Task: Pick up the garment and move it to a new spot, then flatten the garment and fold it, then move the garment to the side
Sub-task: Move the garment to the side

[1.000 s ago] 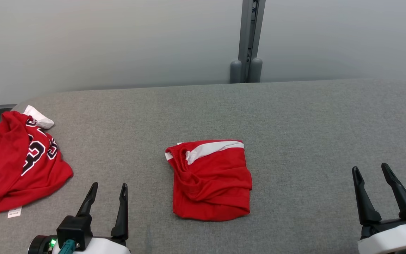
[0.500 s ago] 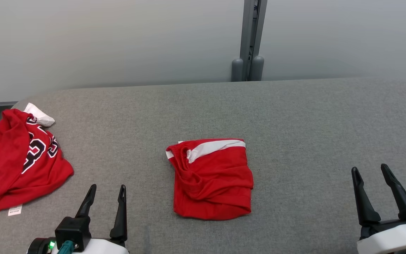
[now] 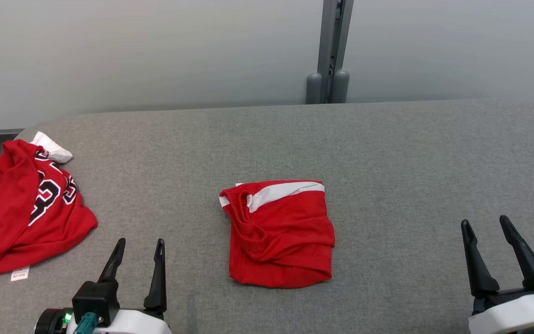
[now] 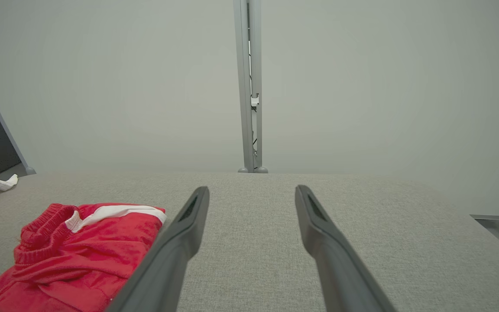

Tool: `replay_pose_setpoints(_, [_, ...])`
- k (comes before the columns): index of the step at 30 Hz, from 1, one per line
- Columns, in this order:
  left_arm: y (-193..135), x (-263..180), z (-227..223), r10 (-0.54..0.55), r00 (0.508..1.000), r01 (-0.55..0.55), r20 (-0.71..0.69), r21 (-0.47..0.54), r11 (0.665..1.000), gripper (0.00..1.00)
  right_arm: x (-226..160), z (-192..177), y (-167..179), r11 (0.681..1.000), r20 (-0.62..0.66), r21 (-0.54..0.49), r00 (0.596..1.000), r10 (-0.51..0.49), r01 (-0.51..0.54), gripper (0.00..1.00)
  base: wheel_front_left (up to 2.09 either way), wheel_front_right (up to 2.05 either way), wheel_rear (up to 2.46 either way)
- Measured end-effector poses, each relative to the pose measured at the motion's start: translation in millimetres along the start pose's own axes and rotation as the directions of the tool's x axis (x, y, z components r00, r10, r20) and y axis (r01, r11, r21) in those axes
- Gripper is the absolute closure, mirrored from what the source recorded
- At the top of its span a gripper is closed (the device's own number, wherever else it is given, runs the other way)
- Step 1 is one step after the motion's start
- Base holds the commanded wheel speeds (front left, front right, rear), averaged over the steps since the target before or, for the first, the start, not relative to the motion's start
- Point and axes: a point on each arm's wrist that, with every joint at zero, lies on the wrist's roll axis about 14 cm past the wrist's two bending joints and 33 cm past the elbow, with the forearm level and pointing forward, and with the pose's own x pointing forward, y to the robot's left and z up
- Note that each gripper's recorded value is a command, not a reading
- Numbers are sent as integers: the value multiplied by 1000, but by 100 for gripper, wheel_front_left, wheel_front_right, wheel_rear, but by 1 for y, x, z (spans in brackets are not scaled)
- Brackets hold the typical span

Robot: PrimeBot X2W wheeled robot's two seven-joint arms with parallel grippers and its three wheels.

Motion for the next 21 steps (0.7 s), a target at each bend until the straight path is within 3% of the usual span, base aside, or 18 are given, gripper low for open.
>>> replay_pose_setpoints(4, [1,4,0,2,1000,-2,3,2,1000,0,5,-2,3,1000,-11,-5,1000,14,-14,0,0,0,0])
replay_pose_setpoints(11, [-4,27,9,-16,999,16,38,1,1000,0,52,-10,28,989,-43,-26,989,142,-143,0,0,0,0])
replay_pose_setpoints(17, [-4,46,8,-8,998,8,54,-5,1000,0,84,-58,67,966,-156,36,953,260,-258,0,0,0,0])
replay_pose_setpoints(21, [1,55,3,14,999,-13,51,-13,1000,0,91,-100,98,940,-266,125,902,339,-317,0,0,0,0])
